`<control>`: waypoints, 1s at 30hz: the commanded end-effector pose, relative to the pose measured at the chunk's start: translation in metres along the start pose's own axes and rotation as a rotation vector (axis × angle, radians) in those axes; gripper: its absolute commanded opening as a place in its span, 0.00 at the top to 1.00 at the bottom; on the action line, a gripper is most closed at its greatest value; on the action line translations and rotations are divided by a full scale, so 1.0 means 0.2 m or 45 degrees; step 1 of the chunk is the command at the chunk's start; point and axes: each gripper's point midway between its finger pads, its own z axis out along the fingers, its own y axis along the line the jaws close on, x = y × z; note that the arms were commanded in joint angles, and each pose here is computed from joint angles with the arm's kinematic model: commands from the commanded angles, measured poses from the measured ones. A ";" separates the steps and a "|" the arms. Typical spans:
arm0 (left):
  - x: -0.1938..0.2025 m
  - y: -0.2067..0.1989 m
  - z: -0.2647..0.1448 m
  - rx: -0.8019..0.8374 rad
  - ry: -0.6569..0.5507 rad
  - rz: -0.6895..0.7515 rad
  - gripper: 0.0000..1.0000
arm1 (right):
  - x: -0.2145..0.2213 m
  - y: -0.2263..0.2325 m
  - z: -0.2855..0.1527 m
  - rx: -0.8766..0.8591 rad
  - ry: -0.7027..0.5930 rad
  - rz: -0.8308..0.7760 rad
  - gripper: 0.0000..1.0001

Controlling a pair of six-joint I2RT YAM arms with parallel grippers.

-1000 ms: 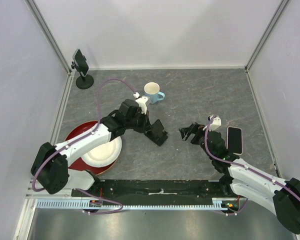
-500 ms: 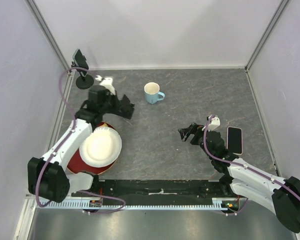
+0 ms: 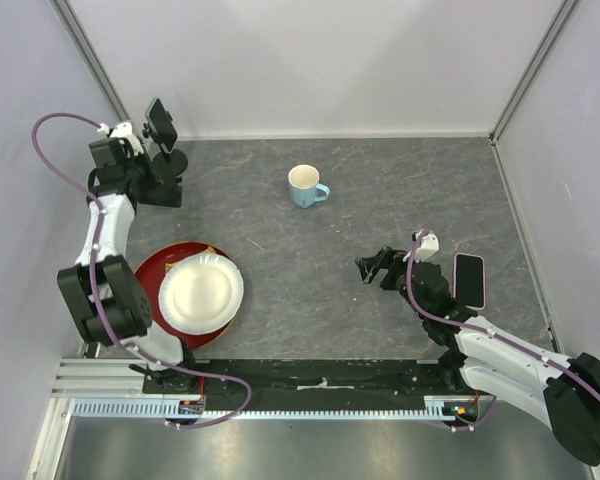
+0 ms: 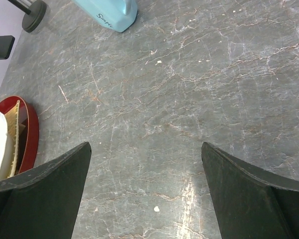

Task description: Place the phone on the phone stand

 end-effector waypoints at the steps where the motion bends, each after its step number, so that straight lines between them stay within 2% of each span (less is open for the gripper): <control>1: -0.20 0.11 0.09 0.044 -0.076 0.156 0.98 | -0.06 0.05 0.01 -0.042 -0.047 -0.015 0.02; 6: -0.18 0.23 0.20 0.112 -0.031 0.135 0.98 | -0.07 0.05 0.00 -0.043 -0.049 -0.029 0.02; 9: -0.10 0.23 0.28 0.187 0.064 0.132 0.98 | -0.06 0.05 0.01 -0.042 -0.035 -0.043 0.02; 15: -0.09 0.18 0.32 0.302 0.076 0.122 0.98 | -0.06 0.05 0.01 -0.038 -0.026 -0.057 0.02; 30: -0.01 0.28 0.44 0.295 0.158 -0.077 0.98 | -0.06 0.04 0.01 -0.033 -0.027 -0.063 0.02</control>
